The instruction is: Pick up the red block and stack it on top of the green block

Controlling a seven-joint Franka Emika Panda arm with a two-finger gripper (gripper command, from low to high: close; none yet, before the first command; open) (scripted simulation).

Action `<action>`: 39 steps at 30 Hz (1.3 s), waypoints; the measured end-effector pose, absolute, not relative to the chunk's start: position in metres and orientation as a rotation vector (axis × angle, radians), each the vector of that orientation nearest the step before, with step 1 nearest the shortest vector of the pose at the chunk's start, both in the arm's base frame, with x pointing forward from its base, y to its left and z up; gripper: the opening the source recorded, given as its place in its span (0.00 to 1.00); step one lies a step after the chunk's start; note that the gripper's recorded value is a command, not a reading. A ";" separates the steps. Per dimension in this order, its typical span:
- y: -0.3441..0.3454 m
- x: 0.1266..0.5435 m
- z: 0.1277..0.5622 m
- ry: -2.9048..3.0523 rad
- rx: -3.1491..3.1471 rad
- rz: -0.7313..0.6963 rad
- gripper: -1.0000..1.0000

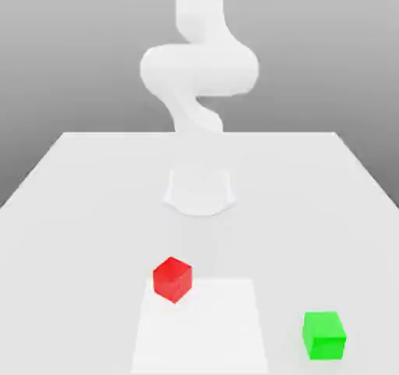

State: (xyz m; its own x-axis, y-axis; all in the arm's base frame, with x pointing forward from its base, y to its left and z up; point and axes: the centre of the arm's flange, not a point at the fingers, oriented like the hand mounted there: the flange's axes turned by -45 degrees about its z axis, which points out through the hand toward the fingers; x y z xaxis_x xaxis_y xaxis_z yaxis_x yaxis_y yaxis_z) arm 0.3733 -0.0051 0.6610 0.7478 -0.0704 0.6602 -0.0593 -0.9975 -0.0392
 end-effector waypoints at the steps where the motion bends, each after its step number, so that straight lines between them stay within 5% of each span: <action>1: -0.008 0.384 0.636 0.152 -2.937 -1.048 0.50; 9: -0.031 0.416 0.437 0.504 -3.009 -0.598 0.50; 17: -0.047 0.350 0.233 0.908 -2.999 -0.088 0.50; 20: -0.050 0.336 0.184 0.974 -2.986 -0.011 0.50; 23: -0.048 0.333 0.157 0.975 -2.986 -0.001 0.50; 24: -0.048 0.332 0.148 0.975 -2.986 -0.001 0.00; 31: -0.048 0.332 0.146 0.975 -2.986 -0.002 0.00; 39: -0.045 0.335 0.205 0.949 -2.996 -0.002 0.00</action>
State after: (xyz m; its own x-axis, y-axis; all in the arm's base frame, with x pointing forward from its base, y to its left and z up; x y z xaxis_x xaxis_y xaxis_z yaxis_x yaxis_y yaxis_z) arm 0.3347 -0.0451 0.2048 0.8177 -0.5757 0.0016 -0.5757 -0.8177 0.0004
